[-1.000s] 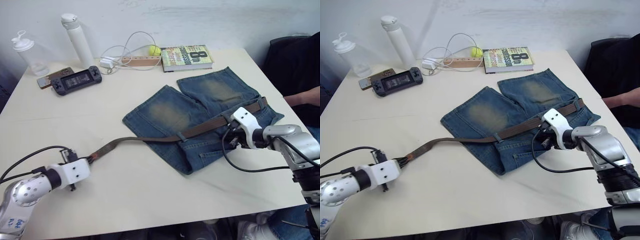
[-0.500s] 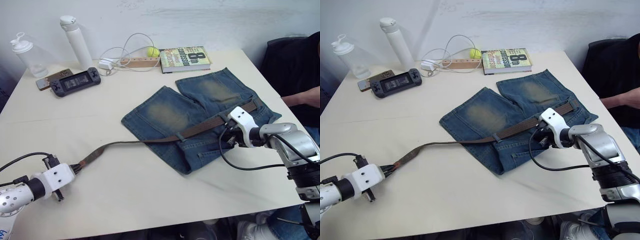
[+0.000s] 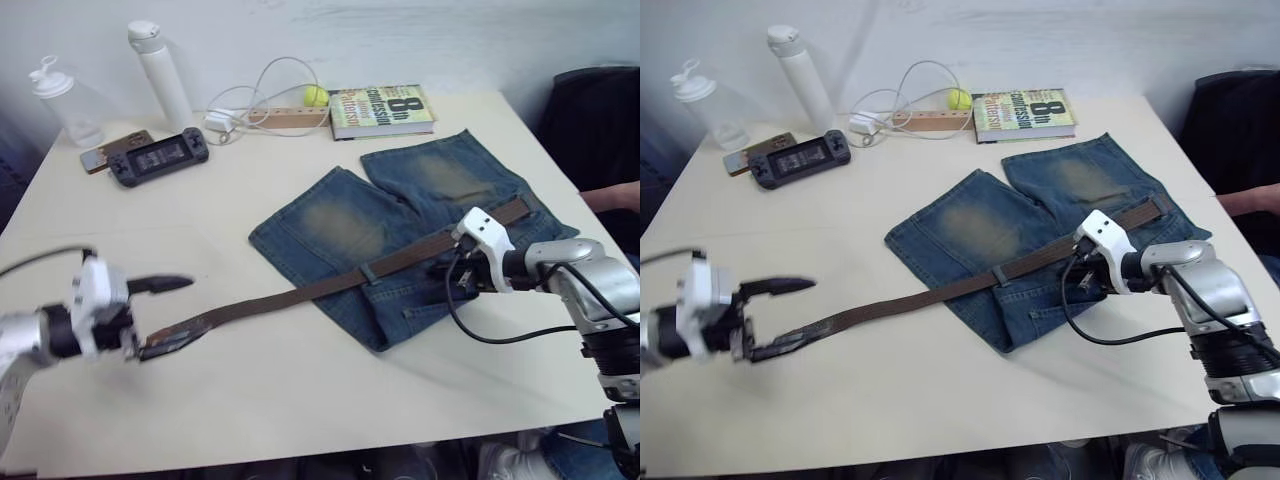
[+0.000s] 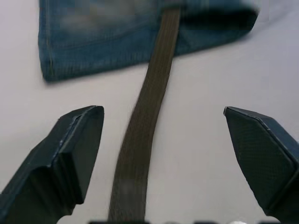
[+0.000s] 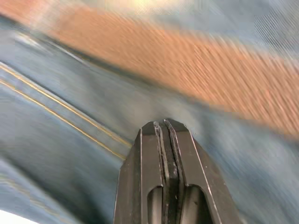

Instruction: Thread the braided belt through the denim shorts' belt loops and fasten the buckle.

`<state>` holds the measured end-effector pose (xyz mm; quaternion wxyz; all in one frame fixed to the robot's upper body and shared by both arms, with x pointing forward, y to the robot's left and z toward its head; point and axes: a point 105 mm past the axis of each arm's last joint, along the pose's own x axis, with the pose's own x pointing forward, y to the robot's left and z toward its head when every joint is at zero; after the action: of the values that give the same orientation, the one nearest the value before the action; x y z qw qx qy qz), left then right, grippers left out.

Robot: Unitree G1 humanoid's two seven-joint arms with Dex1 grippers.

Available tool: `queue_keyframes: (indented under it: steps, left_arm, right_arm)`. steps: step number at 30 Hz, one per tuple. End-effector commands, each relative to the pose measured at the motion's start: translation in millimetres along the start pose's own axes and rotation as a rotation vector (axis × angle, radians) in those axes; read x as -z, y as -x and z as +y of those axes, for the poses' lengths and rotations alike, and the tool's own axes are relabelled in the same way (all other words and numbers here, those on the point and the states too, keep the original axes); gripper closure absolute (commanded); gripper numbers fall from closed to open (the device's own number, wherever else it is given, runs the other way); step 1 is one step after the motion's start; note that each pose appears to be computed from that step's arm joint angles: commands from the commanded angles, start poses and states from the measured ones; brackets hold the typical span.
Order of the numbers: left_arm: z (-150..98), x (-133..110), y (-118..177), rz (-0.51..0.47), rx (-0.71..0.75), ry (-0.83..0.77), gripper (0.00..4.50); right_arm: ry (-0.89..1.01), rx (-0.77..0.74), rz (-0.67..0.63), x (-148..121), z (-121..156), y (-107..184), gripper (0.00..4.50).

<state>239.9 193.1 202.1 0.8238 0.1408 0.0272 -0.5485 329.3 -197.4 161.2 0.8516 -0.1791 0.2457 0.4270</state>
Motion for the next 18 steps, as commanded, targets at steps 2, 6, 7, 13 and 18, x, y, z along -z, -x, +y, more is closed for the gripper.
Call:
queue_keyframes:
  steps: [2, 6, 7, 13, 18]
  left_arm:
    - [-22, -17, -70, -0.061, 0.236, 0.080, 0.00]
    - [-18, -7, -137, -0.065, 0.283, 0.072, 0.00]
    - [-19, -3, -149, -0.047, 0.298, 0.061, 0.00]
    - [-52, 4, -226, -0.026, 0.451, -0.016, 0.00]
    - [-75, 8, -253, -0.010, 0.556, -0.055, 0.00]
  right_arm:
    - [0.080, 0.014, -0.051, -29, 4, 40, 2.57]
    - [0.076, 0.026, -0.032, -30, 11, 63, 0.70]
    - [0.074, 0.032, -0.021, -28, 12, 67, 0.16]
    - [0.102, 0.246, 0.057, -21, 7, 118, 0.05]
    - [0.038, 0.372, 0.126, -3, 16, 150, 0.05]
